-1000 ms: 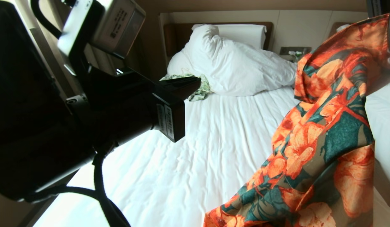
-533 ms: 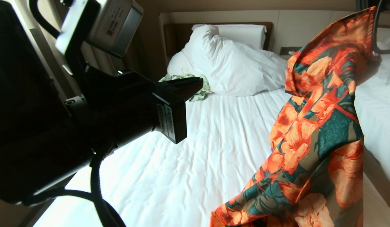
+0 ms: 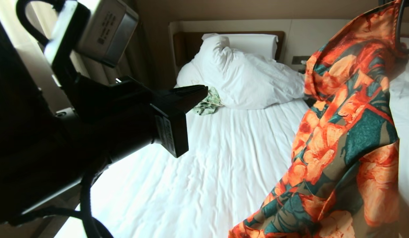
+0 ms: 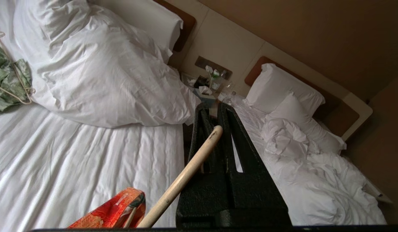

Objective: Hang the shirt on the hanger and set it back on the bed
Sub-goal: Take the clothes hanger out of the clothes

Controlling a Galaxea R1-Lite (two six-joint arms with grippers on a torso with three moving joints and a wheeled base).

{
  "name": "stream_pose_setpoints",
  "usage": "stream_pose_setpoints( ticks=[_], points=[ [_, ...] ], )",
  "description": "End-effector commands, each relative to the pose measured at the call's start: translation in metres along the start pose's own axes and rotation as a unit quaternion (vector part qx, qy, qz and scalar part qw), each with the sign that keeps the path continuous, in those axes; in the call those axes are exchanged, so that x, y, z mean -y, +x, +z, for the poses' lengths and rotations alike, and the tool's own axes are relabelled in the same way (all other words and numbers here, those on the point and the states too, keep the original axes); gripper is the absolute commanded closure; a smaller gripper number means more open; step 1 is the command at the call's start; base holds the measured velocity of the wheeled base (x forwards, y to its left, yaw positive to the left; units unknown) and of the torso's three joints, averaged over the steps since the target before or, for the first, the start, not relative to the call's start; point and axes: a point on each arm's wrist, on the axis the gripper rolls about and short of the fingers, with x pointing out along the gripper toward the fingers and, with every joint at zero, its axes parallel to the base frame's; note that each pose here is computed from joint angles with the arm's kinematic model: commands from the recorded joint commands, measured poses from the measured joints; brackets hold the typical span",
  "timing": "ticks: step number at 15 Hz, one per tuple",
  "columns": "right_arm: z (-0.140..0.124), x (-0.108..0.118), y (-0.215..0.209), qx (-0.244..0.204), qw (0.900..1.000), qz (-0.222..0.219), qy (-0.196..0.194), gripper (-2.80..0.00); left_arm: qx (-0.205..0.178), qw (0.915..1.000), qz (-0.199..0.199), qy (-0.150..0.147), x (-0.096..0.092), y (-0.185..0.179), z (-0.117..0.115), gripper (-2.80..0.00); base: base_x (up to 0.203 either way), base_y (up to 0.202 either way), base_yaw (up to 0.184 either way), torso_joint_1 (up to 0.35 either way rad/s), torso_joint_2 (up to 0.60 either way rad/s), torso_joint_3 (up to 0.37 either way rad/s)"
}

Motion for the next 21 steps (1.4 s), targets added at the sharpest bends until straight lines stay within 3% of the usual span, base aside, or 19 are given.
stream_pose_setpoints(
  ticks=[1, 15, 21],
  points=[
    [0.003, 0.005, -0.003, 0.007, 1.0, -0.007, -0.006, 0.0, 0.007, 1.0, 0.002, -0.001, -0.002, -0.006, 0.002, 0.0, 0.0, 0.0, 0.0, 0.139, -0.5, -0.36],
    [0.003, 0.005, -0.001, 0.012, 0.999, -0.012, -0.036, 0.0, 0.011, 0.9999, 0.005, -0.001, -0.005, -0.017, 0.002, 0.0, 0.0, 0.0, 0.0, 0.2, -0.55, -0.357],
    [0.0, 0.002, 0.003, 0.007, 0.999, -0.01, -0.04, 0.0, 0.039, 0.9989, 0.025, -0.007, -0.017, -0.034, 0.015, 0.0, 0.0, 0.0, 0.0, 0.145, -0.34, -0.2]
  ],
)
